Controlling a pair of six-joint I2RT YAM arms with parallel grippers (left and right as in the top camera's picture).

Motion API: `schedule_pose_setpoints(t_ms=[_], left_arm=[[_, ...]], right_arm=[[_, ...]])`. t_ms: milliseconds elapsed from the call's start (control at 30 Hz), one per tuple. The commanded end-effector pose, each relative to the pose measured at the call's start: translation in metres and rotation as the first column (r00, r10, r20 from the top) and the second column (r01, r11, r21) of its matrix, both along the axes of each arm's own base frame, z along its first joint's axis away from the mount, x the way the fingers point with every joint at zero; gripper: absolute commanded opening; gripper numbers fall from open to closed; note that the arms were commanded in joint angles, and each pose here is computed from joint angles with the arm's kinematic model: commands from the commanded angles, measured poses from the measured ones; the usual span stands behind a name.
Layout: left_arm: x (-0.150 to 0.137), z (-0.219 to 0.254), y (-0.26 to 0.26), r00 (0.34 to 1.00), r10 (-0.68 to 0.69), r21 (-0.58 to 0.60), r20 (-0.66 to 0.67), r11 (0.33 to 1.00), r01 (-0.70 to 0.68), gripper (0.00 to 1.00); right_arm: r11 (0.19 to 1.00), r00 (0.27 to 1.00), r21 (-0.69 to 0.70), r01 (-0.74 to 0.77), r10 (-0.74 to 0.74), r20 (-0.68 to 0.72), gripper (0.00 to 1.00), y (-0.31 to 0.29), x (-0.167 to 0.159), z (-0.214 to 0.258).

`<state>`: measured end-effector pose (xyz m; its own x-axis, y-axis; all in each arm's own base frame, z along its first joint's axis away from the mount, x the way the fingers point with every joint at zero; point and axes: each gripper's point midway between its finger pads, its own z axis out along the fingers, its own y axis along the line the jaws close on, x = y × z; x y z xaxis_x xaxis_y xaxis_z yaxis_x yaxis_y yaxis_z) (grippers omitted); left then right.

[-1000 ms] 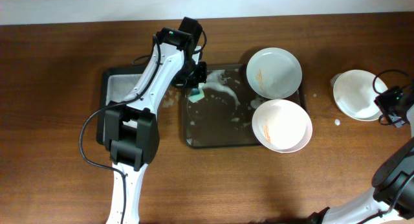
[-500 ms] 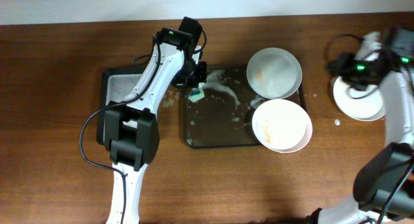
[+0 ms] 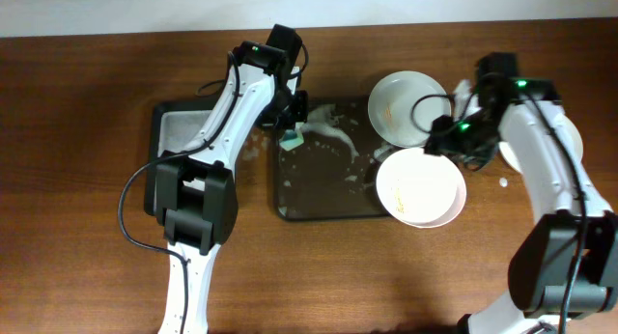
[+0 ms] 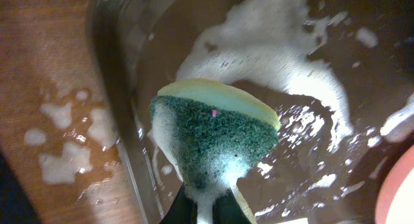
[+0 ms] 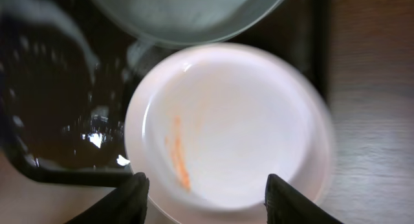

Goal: Clean dirty plates on tray and stack at the side

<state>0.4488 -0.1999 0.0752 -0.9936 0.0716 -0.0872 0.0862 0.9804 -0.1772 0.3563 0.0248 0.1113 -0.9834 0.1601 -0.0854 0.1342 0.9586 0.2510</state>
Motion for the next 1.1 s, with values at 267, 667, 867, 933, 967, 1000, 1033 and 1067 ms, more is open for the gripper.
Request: schedule_pose_setpoints(t_ms=[267, 667, 867, 933, 967, 1000, 1033, 1067], left_arm=[[0.016, 0.091, 0.017, 0.983, 0.022, 0.02, 0.184, 0.999, -0.026, 0.0], [0.033, 0.093, 0.073, 0.971, 0.128, 0.052, 0.2, 0.989, -0.141, 0.0], [0.035, 0.094, 0.08, 0.969, 0.143, 0.052, 0.201, 0.986, -0.156, 0.0], [0.035, 0.093, 0.081, 0.969, 0.144, 0.052, 0.2, 0.986, -0.157, 0.0], [0.035, 0.093, 0.081, 0.969, 0.144, 0.052, 0.2, 0.986, -0.157, 0.0], [0.035, 0.093, 0.081, 0.969, 0.144, 0.052, 0.2, 0.986, -0.157, 0.0], [0.035, 0.093, 0.081, 0.969, 0.144, 0.052, 0.2, 0.986, -0.157, 0.0], [0.035, 0.094, 0.081, 0.969, 0.144, 0.052, 0.201, 0.986, -0.157, 0.0]], right_arm=[[0.993, 0.998, -0.104, 0.055, -0.059, -0.034, 0.54, 0.064, -0.012, -0.037], [0.991, 0.992, -0.136, -0.004, -0.013, -0.122, 0.44, 0.097, -0.021, -0.078], [0.985, 0.993, -0.155, -0.081, 0.066, -0.098, 0.37, 0.123, -0.025, -0.081], [0.984, 0.991, -0.161, -0.081, 0.063, -0.116, 0.37, 0.128, -0.029, -0.087], [0.983, 0.989, -0.168, -0.075, 0.052, -0.136, 0.37, 0.128, -0.032, -0.094], [0.983, 0.989, -0.168, -0.074, 0.05, -0.142, 0.37, 0.128, -0.032, -0.095], [0.983, 0.989, -0.169, -0.069, 0.045, -0.143, 0.37, 0.127, -0.032, -0.096], [0.983, 0.989, -0.17, -0.064, 0.039, -0.144, 0.37, 0.126, -0.032, -0.097]])
